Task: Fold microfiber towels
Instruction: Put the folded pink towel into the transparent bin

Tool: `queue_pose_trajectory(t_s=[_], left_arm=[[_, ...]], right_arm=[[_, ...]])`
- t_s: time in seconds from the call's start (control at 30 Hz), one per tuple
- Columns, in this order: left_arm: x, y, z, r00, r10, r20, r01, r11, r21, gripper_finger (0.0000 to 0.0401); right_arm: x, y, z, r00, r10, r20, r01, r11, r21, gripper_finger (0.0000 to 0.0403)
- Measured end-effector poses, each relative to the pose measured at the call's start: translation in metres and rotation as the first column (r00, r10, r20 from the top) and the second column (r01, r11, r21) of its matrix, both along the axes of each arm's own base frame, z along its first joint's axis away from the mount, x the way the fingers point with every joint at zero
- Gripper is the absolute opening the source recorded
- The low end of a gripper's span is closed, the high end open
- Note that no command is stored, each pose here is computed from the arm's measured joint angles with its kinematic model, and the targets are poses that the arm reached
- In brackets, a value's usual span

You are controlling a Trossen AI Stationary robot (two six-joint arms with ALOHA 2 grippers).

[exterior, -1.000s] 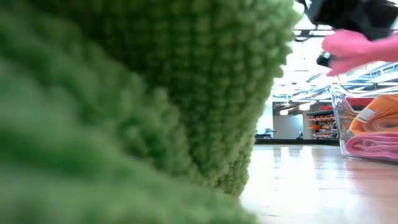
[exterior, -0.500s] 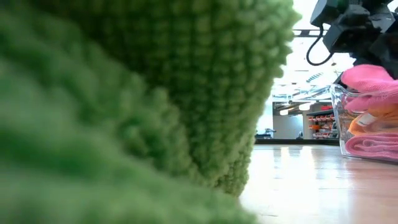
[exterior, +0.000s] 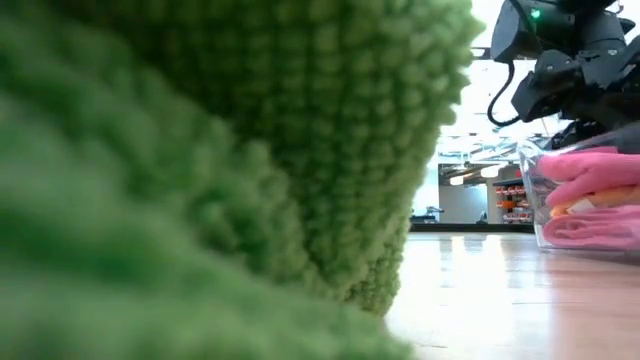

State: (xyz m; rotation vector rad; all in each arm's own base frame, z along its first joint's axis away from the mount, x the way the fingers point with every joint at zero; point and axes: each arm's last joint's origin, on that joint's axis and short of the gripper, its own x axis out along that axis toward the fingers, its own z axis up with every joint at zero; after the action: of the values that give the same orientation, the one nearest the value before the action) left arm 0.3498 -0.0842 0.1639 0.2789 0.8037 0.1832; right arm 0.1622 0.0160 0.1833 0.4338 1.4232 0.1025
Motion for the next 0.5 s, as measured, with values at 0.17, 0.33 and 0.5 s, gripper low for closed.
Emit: queue_pose_trajectory(t_s=[0.17,0.33,0.5], left_arm=[[0.001,0.0,0.001,1.0,0.0,0.008,0.0,1.0,-0.003,0.0045],[0.001,0.0,0.001,1.0,0.0,0.008,0.0,1.0,-0.003,0.0038],[0.0,-0.001,0.0,1.0,-0.009,0.003,0.009,1.0,-0.014,0.0034]], right_arm=[[0.009,0.006,0.005,0.999,0.028,-0.036,-0.029,0.999,-0.019,0.0175],[0.017,0.011,0.028,0.999,0.042,0.024,-0.04,0.996,-0.079,0.0196],[0.016,0.018,0.033,0.997,0.079,0.021,-0.076,0.991,-0.11,0.0196]])
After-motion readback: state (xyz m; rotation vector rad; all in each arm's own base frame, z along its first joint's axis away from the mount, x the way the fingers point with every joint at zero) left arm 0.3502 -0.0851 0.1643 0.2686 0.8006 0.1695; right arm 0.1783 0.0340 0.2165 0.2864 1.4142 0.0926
